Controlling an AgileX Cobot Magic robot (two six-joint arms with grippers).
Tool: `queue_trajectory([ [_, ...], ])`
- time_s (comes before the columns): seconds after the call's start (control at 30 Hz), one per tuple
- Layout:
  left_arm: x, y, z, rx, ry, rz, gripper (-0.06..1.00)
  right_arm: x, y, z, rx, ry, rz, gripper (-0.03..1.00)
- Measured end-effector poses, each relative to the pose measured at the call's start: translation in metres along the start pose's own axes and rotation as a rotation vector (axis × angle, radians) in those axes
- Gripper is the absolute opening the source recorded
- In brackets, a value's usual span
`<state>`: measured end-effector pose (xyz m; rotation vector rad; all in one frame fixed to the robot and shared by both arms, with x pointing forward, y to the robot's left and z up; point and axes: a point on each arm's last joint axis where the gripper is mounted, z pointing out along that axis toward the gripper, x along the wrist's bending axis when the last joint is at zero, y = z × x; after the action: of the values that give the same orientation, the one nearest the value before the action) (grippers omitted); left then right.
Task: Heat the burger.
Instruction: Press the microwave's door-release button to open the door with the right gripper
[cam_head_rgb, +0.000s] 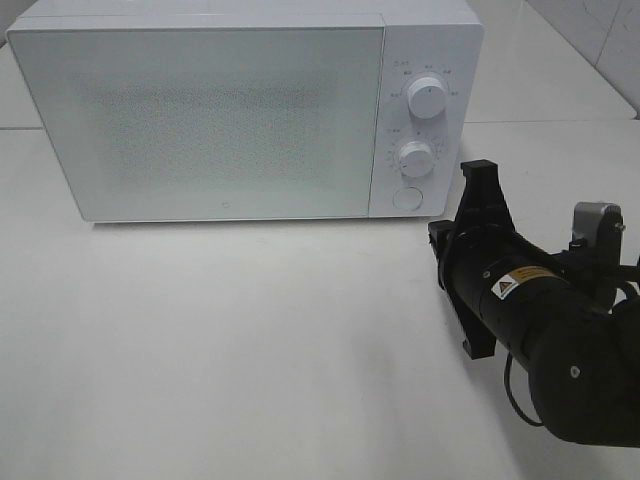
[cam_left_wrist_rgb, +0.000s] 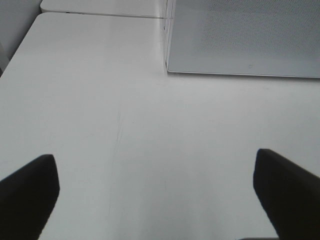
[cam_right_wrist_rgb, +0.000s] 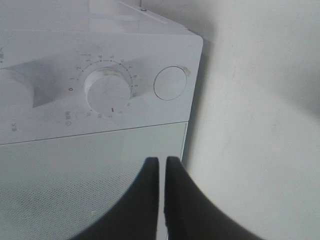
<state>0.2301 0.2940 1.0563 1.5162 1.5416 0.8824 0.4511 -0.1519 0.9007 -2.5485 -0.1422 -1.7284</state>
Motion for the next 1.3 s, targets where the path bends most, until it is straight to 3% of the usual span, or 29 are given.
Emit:
queue_trajectory([
  [0.37, 0.0, 0.0, 0.0, 0.0, 0.0, 0.0, 0.97, -0.009, -0.004, 0.019, -0.031, -0.048, 0.031, 0.02],
  [1.3, 0.0, 0.0, 0.0, 0.0, 0.0, 0.0, 0.97, 0.008, 0.003, 0.116, -0.023, -0.036, 0.083, 0.02],
])
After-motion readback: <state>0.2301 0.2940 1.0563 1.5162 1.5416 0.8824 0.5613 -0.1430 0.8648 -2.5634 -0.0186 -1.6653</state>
